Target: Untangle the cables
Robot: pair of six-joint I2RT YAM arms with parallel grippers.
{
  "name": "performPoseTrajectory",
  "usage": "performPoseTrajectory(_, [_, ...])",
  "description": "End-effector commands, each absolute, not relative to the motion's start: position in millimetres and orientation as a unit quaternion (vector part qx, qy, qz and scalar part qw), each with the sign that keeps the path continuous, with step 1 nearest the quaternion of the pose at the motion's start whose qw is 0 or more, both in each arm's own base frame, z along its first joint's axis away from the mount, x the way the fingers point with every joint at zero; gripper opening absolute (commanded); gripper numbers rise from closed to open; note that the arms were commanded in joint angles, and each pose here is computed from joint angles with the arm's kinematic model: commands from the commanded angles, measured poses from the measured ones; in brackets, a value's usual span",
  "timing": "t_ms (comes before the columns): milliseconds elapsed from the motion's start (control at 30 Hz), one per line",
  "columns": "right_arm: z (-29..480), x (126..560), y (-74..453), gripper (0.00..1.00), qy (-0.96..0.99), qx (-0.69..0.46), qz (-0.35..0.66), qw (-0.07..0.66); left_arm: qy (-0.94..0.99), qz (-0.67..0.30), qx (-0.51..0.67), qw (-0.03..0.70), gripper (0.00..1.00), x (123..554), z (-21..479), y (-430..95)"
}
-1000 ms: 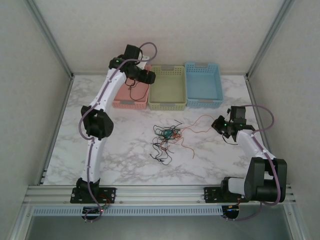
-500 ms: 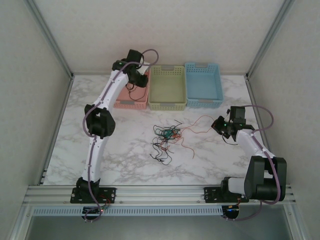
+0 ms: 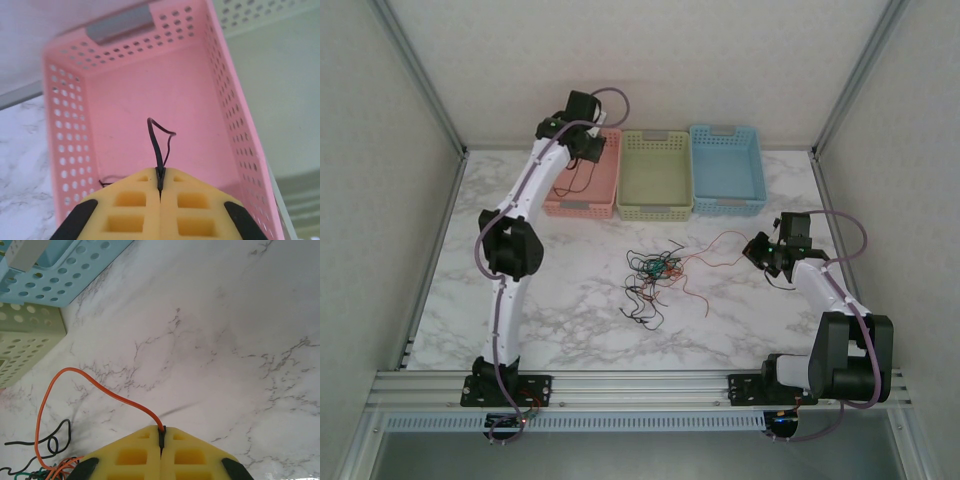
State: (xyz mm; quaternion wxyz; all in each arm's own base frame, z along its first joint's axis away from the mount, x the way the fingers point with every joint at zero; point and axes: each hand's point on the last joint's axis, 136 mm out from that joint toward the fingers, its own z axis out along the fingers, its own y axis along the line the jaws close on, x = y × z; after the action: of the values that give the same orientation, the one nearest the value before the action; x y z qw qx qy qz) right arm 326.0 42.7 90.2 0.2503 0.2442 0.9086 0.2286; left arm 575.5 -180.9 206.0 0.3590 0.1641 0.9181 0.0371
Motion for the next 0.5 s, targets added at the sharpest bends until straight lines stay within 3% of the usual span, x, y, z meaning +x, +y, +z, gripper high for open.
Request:
performPoseTrajectory(0, [87.5, 325.1, 45.3, 0.0, 0.91, 0.242, 0.231, 0.244, 0.917, 0.04, 0.132, 0.375, 0.0, 583.8, 210.4, -175.3])
performPoseTrajectory(100, [88.8, 324.7, 44.9, 0.0, 0.911, 0.241, 0.23, 0.244, 0.924, 0.023, 0.122, 0.361, 0.03, 589.0, 188.4, -182.9])
performPoseTrajectory(167, [89.5, 324.5, 44.6, 0.0, 0.911, 0.241, 0.229, 0.245, 0.93, 0.013, 0.112, 0.351, 0.32, 589.9, 178.9, -185.9])
performPoseTrajectory(300, [88.4, 324.5, 44.8, 0.0, 0.911, 0.241, 0.229, 0.244, 0.93, -0.042, 0.106, 0.351, 0.58, 581.8, 194.1, -200.5])
performPoseTrajectory(467, [88.4, 325.0, 45.7, 0.0, 0.911, 0.241, 0.232, 0.242, 0.908, -0.079, 0.08, 0.404, 0.71, 576.1, 261.4, -195.2])
